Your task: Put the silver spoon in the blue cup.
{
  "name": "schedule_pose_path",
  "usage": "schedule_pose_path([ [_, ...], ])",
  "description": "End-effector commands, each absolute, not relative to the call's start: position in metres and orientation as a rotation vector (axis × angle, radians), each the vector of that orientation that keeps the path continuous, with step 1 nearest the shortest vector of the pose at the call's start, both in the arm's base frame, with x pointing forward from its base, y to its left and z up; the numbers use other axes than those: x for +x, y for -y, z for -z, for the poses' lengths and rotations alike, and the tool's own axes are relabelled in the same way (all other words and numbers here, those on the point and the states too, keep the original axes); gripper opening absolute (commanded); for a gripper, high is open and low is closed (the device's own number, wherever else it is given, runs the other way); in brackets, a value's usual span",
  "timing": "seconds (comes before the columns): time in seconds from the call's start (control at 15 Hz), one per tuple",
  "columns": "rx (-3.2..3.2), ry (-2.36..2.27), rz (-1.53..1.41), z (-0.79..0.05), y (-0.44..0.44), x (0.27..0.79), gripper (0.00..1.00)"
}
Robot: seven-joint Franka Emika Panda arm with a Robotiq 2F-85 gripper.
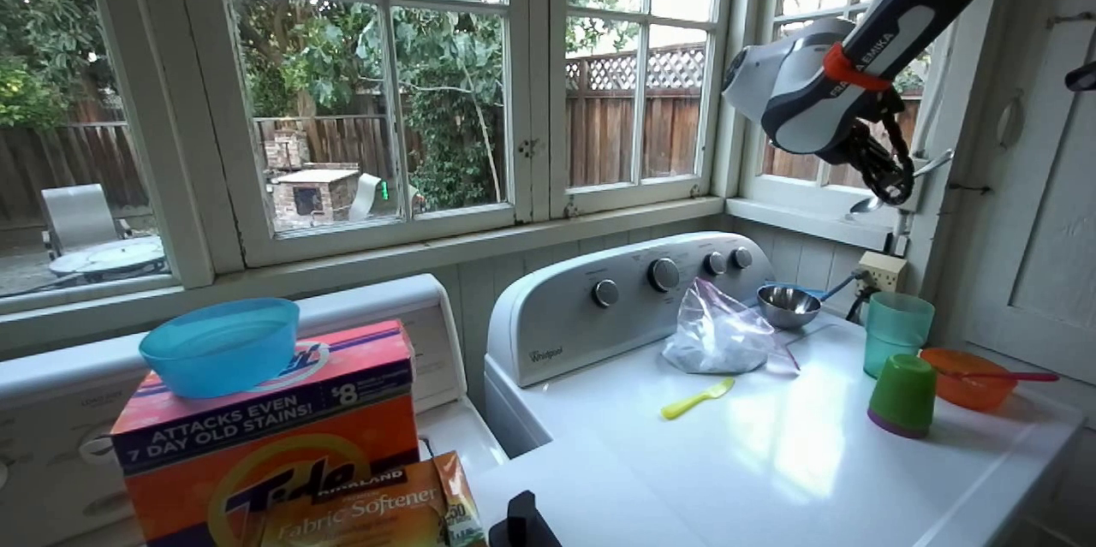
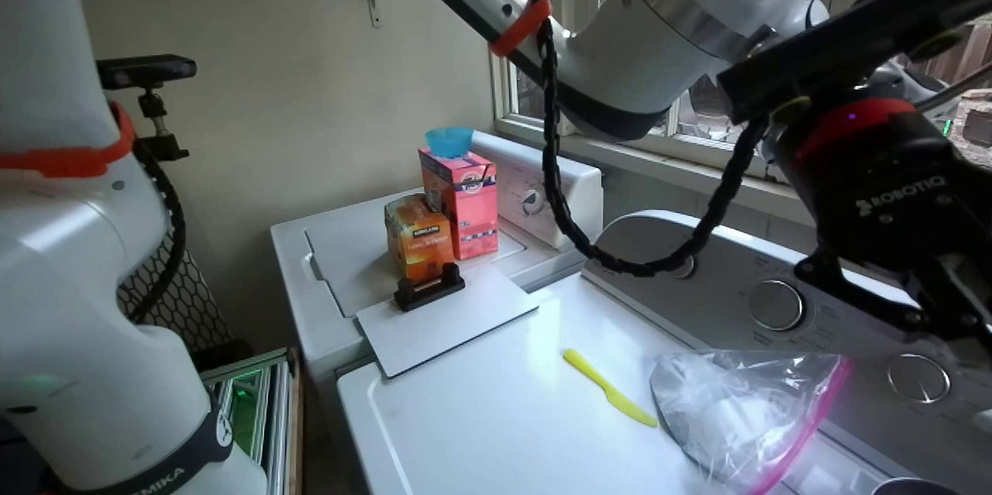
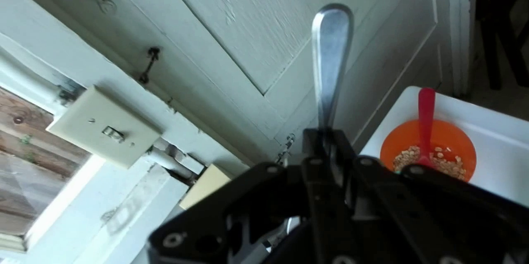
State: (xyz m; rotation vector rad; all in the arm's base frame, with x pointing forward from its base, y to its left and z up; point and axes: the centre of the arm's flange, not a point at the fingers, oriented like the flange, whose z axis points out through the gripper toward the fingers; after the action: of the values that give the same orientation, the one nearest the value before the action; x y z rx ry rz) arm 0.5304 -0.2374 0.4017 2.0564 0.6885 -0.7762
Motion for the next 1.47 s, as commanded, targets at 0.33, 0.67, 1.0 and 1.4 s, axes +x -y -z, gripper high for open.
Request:
schedule_pose_path([
  [0.33,1.890,-0.619,0.967,-0.419,0.218,0.522,0.09],
  [0.67,1.880,-0.619,1.032,-0.410,0.223,0.516,0.02],
  [1.0,1.864,-0.671,1.134,-0.384,0.233,0.506,0.02],
  [1.4,1.858,-0.720,1.207,-0.346,0.226,0.497,0.02],
])
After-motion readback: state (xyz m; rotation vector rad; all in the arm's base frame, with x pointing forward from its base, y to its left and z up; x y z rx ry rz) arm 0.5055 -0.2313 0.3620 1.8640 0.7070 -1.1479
